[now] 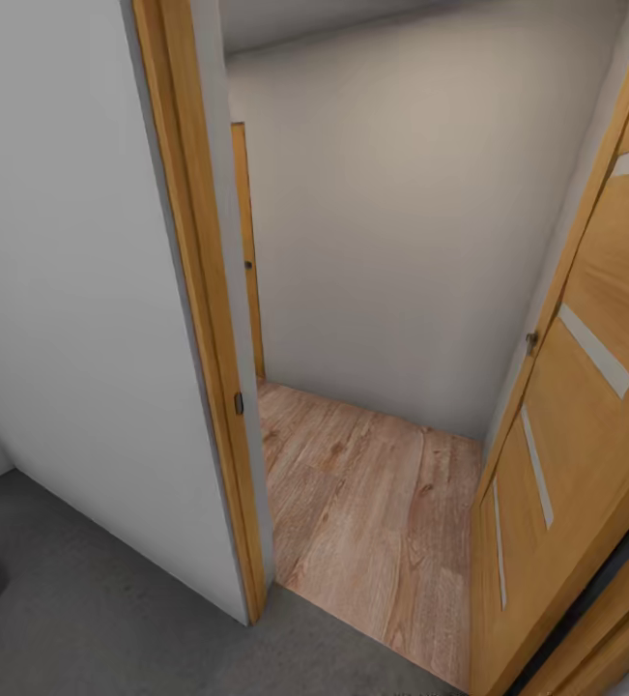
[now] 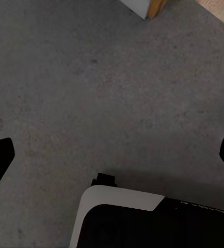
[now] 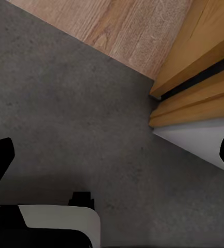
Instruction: Move the two storage containers from the living room to the garage. In the garage, place one container on the floor and stack the other container on top of it (either order is fine).
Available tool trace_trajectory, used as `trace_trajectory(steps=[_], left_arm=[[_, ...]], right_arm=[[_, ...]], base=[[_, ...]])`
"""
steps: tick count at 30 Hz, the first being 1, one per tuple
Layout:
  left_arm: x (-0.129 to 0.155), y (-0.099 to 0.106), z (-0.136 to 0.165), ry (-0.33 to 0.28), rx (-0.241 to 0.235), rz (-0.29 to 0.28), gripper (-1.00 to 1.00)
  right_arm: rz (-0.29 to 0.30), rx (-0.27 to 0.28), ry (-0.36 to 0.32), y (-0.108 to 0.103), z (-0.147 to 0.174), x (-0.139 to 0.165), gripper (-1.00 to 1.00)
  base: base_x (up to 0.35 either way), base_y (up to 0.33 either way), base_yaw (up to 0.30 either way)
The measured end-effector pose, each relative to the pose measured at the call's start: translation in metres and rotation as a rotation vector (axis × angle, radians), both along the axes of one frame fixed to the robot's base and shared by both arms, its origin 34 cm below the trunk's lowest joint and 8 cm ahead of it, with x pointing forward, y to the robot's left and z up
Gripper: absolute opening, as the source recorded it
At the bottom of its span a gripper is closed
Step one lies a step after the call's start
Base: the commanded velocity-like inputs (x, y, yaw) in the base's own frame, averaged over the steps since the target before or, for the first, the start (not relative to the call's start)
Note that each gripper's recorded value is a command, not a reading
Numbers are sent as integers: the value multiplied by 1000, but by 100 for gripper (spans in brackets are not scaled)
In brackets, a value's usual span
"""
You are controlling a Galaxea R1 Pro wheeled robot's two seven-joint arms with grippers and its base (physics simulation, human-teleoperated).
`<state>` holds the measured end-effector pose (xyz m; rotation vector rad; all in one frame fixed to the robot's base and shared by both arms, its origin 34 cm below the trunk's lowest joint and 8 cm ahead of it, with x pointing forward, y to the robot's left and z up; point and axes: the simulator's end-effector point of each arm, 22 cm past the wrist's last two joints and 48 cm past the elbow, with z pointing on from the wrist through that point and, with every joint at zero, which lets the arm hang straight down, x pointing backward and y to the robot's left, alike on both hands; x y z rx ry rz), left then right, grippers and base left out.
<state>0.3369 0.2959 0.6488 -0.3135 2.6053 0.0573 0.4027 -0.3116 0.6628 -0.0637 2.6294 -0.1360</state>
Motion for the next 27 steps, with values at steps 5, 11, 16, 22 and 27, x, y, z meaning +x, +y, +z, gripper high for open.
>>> trace_trajectory(steps=[5, 11, 16, 22, 27], left_arm=[[0, 2, 0, -1, 2, 1, 100], [0, 4, 0, -1, 4, 2, 100], [0, 6, 0, 0, 6, 3, 100], [-1, 10, 1, 1, 13, 6, 100], [-1, 12, 1, 2, 17, 8, 100]], right_arm=[[0, 1, 0, 1, 0, 0, 100], [0, 1, 0, 1, 0, 0, 100], [0, 1, 0, 1, 0, 0, 100], [0, 1, 0, 1, 0, 0, 100], [0, 1, 0, 1, 0, 0, 100]], base=[[0, 0, -277], [0, 0, -277], [0, 22, -171], [31, 215, -20], [135, 239, -2]])
